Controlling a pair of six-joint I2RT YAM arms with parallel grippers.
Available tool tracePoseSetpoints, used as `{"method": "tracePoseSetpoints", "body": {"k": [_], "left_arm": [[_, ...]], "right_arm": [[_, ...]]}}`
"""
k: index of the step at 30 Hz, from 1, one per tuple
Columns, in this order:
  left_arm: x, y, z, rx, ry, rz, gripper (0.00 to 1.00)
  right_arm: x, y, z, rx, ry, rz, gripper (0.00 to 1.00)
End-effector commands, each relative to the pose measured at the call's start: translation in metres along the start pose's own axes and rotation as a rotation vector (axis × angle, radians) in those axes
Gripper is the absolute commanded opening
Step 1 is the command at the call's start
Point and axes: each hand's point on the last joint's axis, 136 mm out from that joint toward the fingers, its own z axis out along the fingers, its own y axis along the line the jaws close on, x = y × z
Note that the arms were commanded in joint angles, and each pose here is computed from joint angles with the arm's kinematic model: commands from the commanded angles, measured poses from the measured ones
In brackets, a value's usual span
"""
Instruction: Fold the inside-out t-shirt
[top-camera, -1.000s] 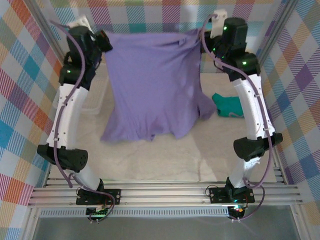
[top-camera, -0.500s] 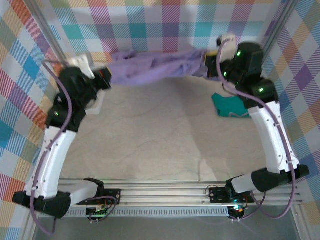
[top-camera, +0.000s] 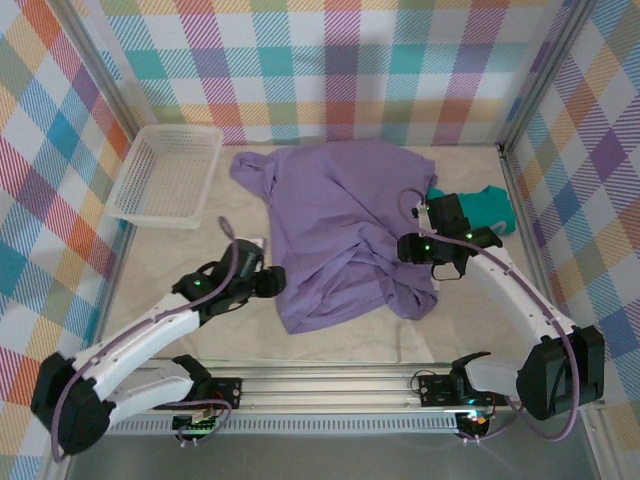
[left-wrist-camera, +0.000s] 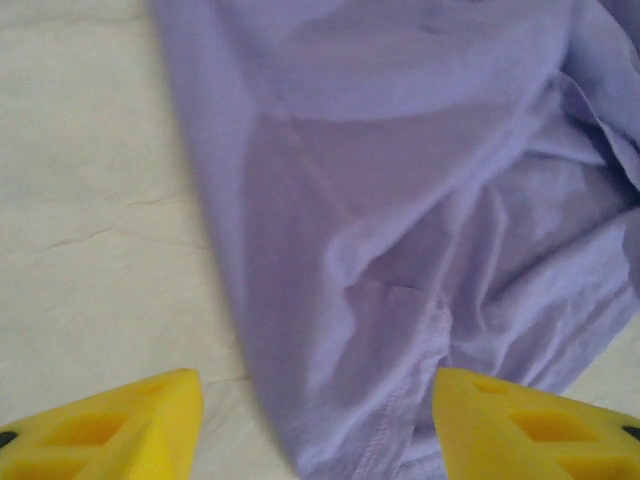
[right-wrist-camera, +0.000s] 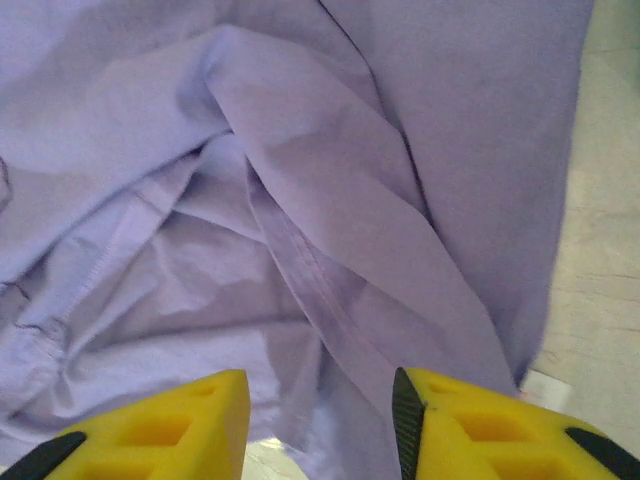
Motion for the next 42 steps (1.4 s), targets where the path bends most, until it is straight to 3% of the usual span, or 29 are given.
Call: {"method": "tracePoseSetpoints", "body": {"k": [1,5,7,9,18,30,38,42], "left_arm": [[-0.026,-0.074,0.012,0.135,-0.102,0.267,0.64],[0.008,-0.137,0.050,0.216,0.008,0.562,0.64],[0.015,-0.148,0.072,0.208,0.044,0.620,0.64],[0.005,-0.141,0.096,0.121,0.049,0.626,0.63],[-0.029,-0.120,0.166,0.014,0.146,0.601,0.55],[-0.046,-0.105,0.208,-0.059,0.197,0.629,0.51],[-0.051,-0.112,0.209,-0.017,0.202,0.614,0.16],[-0.073,-0.122,0.182,0.021,0.149,0.573,0.00]], "right_arm": [[-0.005,0.011,0.004,-0.063,-0.009,0.018,0.46],[-0.008,0.000,0.003,-0.025,-0.031,0.021,0.48],[-0.011,-0.006,0.002,-0.030,-0.045,0.053,0.49],[-0.016,-0.011,-0.001,-0.041,-0.073,0.087,0.49],[-0.016,-0.015,0.001,-0.042,-0.075,0.081,0.51],[-0.009,-0.007,0.007,-0.097,-0.046,0.086,0.52],[-0.008,-0.004,0.009,-0.116,-0.039,0.092,0.53],[-0.004,0.004,0.005,-0.160,-0.023,0.082,0.53]]}}
